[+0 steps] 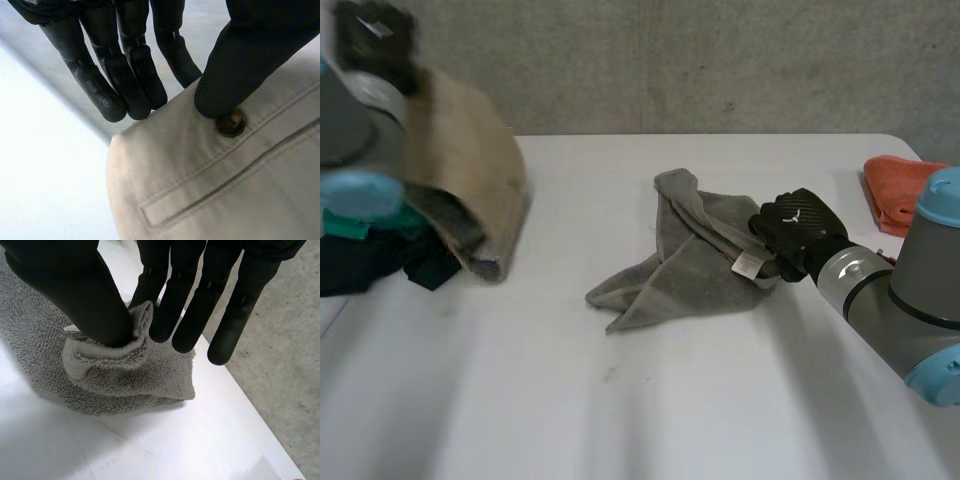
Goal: Fold the laundry.
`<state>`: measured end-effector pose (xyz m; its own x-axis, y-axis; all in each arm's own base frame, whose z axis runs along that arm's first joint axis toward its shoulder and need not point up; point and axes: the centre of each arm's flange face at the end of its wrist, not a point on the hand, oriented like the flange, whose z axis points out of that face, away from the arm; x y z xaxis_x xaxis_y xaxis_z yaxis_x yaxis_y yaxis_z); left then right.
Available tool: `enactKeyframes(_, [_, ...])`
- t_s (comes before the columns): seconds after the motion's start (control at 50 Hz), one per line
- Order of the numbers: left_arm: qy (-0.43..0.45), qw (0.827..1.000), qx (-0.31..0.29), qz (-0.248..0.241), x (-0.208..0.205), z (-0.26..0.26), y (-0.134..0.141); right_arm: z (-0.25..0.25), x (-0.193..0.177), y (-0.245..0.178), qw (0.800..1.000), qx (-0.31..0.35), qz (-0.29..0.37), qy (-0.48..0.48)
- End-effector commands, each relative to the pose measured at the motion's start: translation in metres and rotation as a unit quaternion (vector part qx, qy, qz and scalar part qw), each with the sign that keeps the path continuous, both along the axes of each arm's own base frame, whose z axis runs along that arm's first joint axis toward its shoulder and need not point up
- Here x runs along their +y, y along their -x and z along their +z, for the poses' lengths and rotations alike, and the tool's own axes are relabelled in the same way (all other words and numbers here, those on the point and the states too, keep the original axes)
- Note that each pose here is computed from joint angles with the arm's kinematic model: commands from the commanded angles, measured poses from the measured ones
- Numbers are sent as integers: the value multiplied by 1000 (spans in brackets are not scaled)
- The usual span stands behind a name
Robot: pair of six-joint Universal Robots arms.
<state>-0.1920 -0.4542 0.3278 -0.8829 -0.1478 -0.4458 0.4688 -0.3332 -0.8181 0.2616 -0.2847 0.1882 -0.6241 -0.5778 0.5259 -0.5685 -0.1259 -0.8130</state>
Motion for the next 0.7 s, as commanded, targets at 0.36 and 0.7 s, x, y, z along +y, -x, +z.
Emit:
enactKeyframes(0.36, [-50, 994, -51, 86, -28, -32, -55, 2, 0, -1, 1000, -1, 0, 2])
enactKeyframes(0.7, [-102, 971, -58, -208, 94, -54, 103, 56, 21, 0, 998, -54, 6, 25])
